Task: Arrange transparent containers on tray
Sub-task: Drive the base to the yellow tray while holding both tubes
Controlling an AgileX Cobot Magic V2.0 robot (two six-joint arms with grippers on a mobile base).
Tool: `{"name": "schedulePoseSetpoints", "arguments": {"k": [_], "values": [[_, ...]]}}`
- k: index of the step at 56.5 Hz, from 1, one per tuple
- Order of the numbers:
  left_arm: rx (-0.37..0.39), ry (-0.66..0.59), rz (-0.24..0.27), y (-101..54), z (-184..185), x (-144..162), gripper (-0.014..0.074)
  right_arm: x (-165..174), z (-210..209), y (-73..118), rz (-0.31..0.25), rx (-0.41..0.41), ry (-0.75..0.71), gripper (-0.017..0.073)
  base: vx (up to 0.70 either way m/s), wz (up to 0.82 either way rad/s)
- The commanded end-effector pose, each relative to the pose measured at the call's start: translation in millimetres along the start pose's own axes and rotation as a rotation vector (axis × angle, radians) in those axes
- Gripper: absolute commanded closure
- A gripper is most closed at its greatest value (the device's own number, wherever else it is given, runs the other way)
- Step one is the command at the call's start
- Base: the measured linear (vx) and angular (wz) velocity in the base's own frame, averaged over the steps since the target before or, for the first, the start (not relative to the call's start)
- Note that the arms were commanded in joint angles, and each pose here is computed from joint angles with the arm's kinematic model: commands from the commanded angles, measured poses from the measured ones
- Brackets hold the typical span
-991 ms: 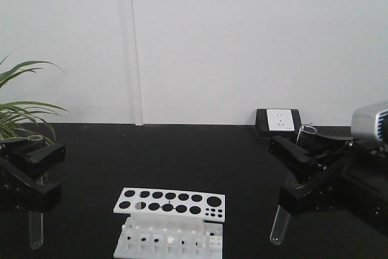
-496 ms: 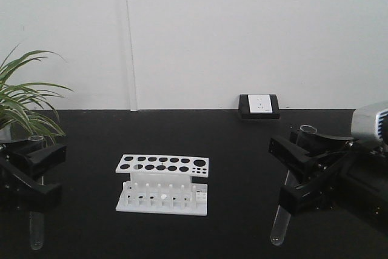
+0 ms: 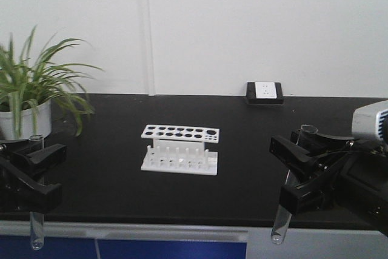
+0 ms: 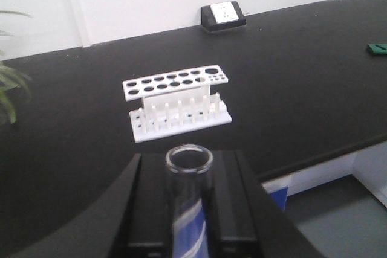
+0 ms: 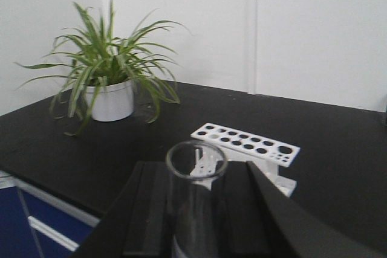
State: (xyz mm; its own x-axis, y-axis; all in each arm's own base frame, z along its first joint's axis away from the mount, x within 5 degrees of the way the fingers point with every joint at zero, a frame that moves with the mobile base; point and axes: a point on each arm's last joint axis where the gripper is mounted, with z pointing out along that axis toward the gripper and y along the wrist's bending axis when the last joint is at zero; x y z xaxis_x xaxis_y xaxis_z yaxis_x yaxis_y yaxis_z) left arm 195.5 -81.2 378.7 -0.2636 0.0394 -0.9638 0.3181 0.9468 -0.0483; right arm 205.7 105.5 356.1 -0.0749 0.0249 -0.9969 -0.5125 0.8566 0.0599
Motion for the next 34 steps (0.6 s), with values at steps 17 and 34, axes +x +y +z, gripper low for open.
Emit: {"name": "schedulePoseSetpoints", "arguments": {"k": [17, 34], "values": [[0.037, -0.113, -0.009, -4.0, -7.9, -18.7, 0.0597, -19.7, -5.1, 5.3, -0.013, -0.047, -0.101, 0.0572, -0.34, 0.30], [0.037, -0.113, -0.009, -4.0, -7.9, -18.7, 0.0597, -19.7, -5.1, 5.3, -0.013, -0.047, -0.101, 0.0572, -0.33, 0.38]]}}
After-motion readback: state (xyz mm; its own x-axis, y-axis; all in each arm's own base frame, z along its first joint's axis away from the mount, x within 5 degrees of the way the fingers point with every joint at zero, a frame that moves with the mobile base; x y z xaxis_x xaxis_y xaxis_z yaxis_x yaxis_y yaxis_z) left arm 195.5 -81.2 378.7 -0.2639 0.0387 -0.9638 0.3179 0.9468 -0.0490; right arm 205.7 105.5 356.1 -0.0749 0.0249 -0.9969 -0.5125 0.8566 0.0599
